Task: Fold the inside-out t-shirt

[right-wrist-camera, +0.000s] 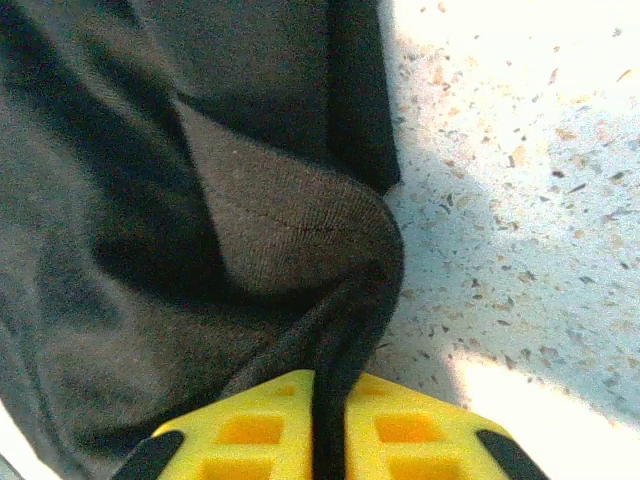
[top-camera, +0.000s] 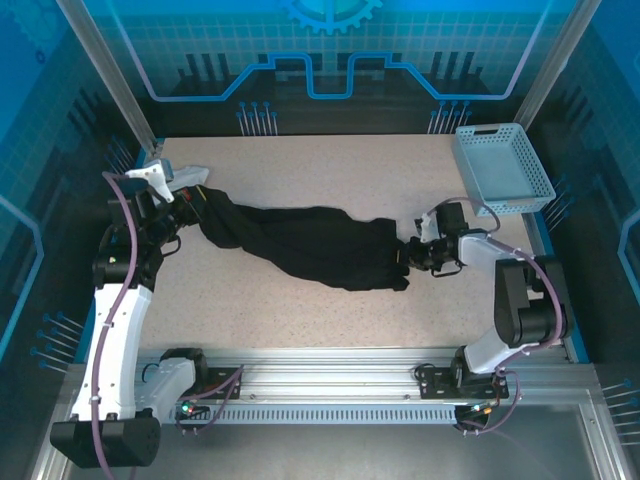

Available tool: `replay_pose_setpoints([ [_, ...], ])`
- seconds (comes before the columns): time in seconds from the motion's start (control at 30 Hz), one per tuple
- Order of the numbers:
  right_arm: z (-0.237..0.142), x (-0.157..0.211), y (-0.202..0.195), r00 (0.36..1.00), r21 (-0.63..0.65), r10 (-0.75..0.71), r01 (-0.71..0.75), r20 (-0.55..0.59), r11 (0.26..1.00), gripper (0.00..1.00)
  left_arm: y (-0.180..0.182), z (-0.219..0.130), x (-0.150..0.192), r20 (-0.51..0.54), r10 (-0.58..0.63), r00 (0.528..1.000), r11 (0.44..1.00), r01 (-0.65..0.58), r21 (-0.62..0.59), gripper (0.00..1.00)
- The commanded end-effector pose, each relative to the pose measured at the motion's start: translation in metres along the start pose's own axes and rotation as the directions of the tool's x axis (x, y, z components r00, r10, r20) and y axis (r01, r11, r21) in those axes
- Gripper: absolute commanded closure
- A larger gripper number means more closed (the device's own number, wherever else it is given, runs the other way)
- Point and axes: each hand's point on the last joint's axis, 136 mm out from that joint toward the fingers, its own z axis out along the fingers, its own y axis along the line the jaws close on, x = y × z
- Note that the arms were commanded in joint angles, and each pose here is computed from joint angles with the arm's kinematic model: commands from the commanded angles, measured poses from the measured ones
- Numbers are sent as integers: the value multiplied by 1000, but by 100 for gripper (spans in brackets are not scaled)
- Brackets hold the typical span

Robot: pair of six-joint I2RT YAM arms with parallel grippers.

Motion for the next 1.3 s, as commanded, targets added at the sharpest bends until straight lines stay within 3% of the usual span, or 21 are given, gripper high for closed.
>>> replay_pose_setpoints([
  [0.0, -23, -14, 16, 995, -45, -45, 49, 90, 998, 90, -1, 3, -2, 14, -15, 1000, 1000, 15, 19, 100],
  [0.13, -46, -18, 29, 983, -46, -97, 105, 157, 993, 100, -2, 3, -3, 11, -18, 1000, 1000, 18, 26, 100],
  [0.3, -87, -25, 65, 946, -102, -186, 219, 265, 970, 100, -6, 0, -7, 17, -21, 1000, 999, 21, 34, 100],
  [0.57, -173, -47, 126, 815, -112, -324, 423, 480, 899, 100, -11, -9, -27, 66, -36, 997, 999, 35, 23, 100],
  [0.77, -254, -81, 157, 693, -71, -326, 478, 643, 876, 100, -21, -32, -77, 182, -78, 980, 997, 73, 35, 100],
  [0.9, -302, -98, 168, 630, -20, -304, 453, 714, 892, 100, -22, -63, -124, 303, -141, 942, 990, 130, 54, 100],
  [0.97, -302, -97, 171, 646, -38, -293, 447, 705, 894, 100, -21, -74, -135, 339, -154, 928, 988, 144, 54, 100],
  [1.07, -267, -84, 173, 735, -120, -287, 447, 614, 886, 100, -14, -76, -136, 355, -132, 925, 991, 135, 18, 100],
  [1.27, -147, -48, 148, 908, -241, -272, 355, 318, 903, 100, 12, -48, -117, 294, -109, 949, 989, 133, -61, 100],
])
